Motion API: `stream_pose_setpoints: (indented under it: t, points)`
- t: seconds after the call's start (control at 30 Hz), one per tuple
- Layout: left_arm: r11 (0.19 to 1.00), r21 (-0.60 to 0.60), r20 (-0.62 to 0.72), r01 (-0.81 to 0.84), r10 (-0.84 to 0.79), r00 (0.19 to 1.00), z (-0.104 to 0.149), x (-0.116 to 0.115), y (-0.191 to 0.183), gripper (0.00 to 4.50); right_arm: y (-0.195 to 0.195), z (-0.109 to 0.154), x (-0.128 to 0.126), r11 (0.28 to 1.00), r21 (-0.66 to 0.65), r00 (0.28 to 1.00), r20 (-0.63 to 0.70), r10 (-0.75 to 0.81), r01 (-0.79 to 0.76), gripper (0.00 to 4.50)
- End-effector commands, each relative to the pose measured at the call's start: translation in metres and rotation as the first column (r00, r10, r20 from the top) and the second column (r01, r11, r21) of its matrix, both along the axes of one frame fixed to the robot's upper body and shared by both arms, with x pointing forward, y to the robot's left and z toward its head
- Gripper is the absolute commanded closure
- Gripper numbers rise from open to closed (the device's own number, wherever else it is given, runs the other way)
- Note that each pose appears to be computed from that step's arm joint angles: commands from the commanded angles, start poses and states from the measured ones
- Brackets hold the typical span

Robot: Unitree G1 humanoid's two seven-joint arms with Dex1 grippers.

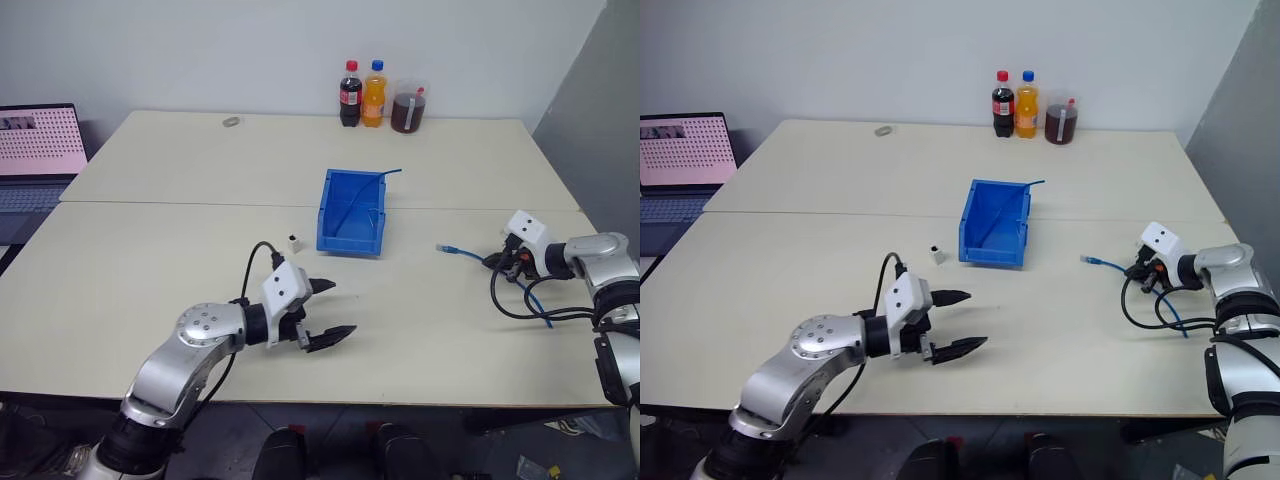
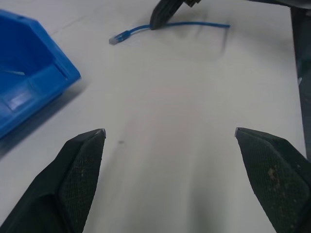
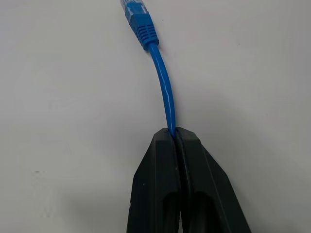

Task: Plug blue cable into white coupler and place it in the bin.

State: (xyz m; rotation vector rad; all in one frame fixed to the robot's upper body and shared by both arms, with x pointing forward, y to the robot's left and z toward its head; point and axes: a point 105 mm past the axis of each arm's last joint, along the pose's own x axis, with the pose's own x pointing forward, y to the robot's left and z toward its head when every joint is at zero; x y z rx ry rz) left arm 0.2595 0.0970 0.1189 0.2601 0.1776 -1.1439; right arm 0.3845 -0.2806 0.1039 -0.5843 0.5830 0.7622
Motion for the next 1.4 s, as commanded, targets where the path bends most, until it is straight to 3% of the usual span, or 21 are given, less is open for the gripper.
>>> stream_pose_setpoints:
  t: [0.03,0.13,0.23,0.4,0.5,0.83,1.03,1.2,1.3,1.4]
  points:
    - [0.999,-0.028,-0.009,-0.016,0.015,1.0,0.008,-0.01,0.019,0.0,0.01,0.021,-0.005,0.985,-0.042,0.984,0.06,0.168,-0.166,4.5]
    - [0.995,0.015,-0.029,-0.102,0.102,0.994,-0.002,-0.008,0.049,0.0,0.037,0.031,-0.018,0.94,-0.053,0.937,0.083,0.34,-0.337,4.5]
    - [0.982,0.04,-0.045,-0.183,0.185,0.982,-0.007,-0.003,0.076,0.0,0.085,0.024,-0.039,0.861,-0.078,0.856,0.094,0.508,-0.502,4.5]
    - [0.97,0.088,-0.059,-0.225,0.231,0.971,-0.017,-0.001,0.1,0.0,0.17,0.013,-0.051,0.8,-0.042,0.785,0.166,0.597,-0.599,4.5]
    - [0.972,0.097,-0.067,-0.212,0.219,0.973,-0.019,-0.002,0.103,0.0,0.201,0.006,-0.049,0.789,-0.029,0.774,0.175,0.609,-0.614,4.5]
    - [0.971,0.103,-0.054,-0.215,0.221,0.974,-0.024,0.001,0.101,0.0,0.213,-0.008,-0.032,0.815,-0.067,0.803,0.142,0.579,-0.576,4.5]
    - [0.971,0.097,-0.044,-0.218,0.223,0.974,-0.028,0.004,0.095,0.0,0.215,-0.011,-0.036,0.806,-0.057,0.795,0.137,0.591,-0.59,3.16]
    - [0.973,0.088,-0.033,-0.212,0.216,0.976,-0.028,0.01,0.088,0.0,0.218,0.002,-0.043,0.797,0.027,0.792,0.139,0.595,-0.603,2.07]
    - [0.974,0.079,-0.026,-0.211,0.214,0.977,-0.027,0.015,0.084,0.0,0.22,0.015,-0.056,0.784,0.152,0.799,0.116,0.59,-0.601,1.33]
    - [0.981,0.064,-0.022,-0.186,0.187,0.982,-0.027,0.025,0.074,0.0,0.218,0.038,-0.08,0.762,0.36,0.834,0.1,0.542,-0.539,0.55]
